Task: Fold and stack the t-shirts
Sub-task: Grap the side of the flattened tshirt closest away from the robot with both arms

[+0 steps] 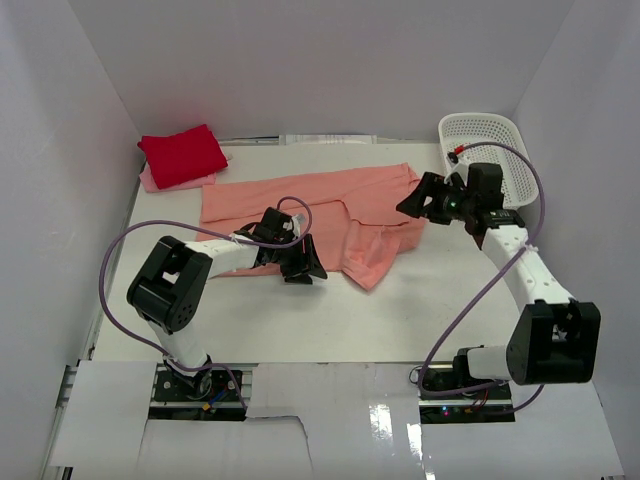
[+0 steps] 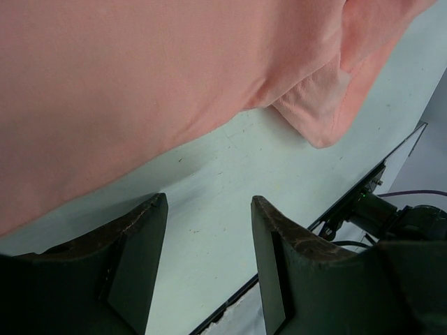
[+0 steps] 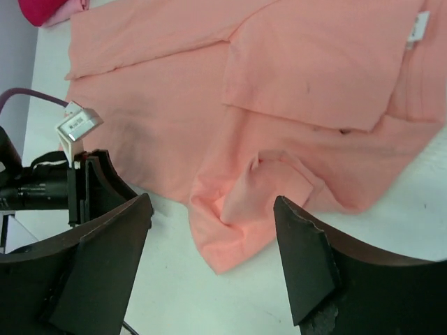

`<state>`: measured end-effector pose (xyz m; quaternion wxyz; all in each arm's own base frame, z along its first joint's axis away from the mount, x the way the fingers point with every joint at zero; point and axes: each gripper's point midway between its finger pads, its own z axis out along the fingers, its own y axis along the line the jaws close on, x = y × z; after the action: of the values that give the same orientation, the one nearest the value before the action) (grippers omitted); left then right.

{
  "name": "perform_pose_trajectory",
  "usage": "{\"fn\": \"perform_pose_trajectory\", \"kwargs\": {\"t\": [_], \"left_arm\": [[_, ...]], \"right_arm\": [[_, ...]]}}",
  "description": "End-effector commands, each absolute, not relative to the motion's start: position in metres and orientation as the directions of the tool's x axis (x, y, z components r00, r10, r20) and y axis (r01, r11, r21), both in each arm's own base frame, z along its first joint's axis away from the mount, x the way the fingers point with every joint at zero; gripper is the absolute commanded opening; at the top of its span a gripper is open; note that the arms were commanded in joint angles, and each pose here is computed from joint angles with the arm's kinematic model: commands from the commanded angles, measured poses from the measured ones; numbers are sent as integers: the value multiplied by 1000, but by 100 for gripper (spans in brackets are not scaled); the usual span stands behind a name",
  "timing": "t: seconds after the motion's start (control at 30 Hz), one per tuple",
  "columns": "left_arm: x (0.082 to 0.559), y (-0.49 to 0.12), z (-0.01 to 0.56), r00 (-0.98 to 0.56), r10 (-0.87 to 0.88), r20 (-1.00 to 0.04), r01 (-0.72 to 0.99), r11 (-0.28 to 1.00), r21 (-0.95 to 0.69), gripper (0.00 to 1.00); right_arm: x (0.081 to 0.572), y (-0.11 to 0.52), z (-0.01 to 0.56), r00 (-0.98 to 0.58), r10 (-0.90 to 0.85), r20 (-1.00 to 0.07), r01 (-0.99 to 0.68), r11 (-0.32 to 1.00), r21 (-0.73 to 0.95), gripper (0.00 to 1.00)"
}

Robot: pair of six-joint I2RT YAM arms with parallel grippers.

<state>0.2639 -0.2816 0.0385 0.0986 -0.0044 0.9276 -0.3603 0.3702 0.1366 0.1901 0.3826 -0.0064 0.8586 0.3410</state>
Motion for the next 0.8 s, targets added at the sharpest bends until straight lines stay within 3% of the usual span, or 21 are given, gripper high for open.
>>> {"fn": "perform_pose_trajectory", "kwargs": {"t": [0.0, 0.13, 0.3, 0.53, 0.77], "left_arm": [[273, -285, 48, -972, -82, -222, 92, 732, -675, 61], [277, -284, 52, -967, -96, -235, 89, 738, -668, 61], [279, -286, 71, -960, -117, -253, 93, 722, -686, 62], [296, -262, 145, -911, -210, -356, 115, 700, -705, 63], [324, -142, 163, -784, -432, -445, -75, 778, -624, 63]], "right_arm": [[336, 114, 148, -772, 187, -608, -180, 853, 490, 76], [313, 117, 118, -833, 171, -526, -153, 842, 517, 61], [301, 122, 80, -873, 164, -459, -134, 825, 549, 54], [309, 128, 57, -885, 191, -424, -109, 801, 589, 57], [320, 137, 42, -894, 222, -390, -86, 768, 635, 56]]}}
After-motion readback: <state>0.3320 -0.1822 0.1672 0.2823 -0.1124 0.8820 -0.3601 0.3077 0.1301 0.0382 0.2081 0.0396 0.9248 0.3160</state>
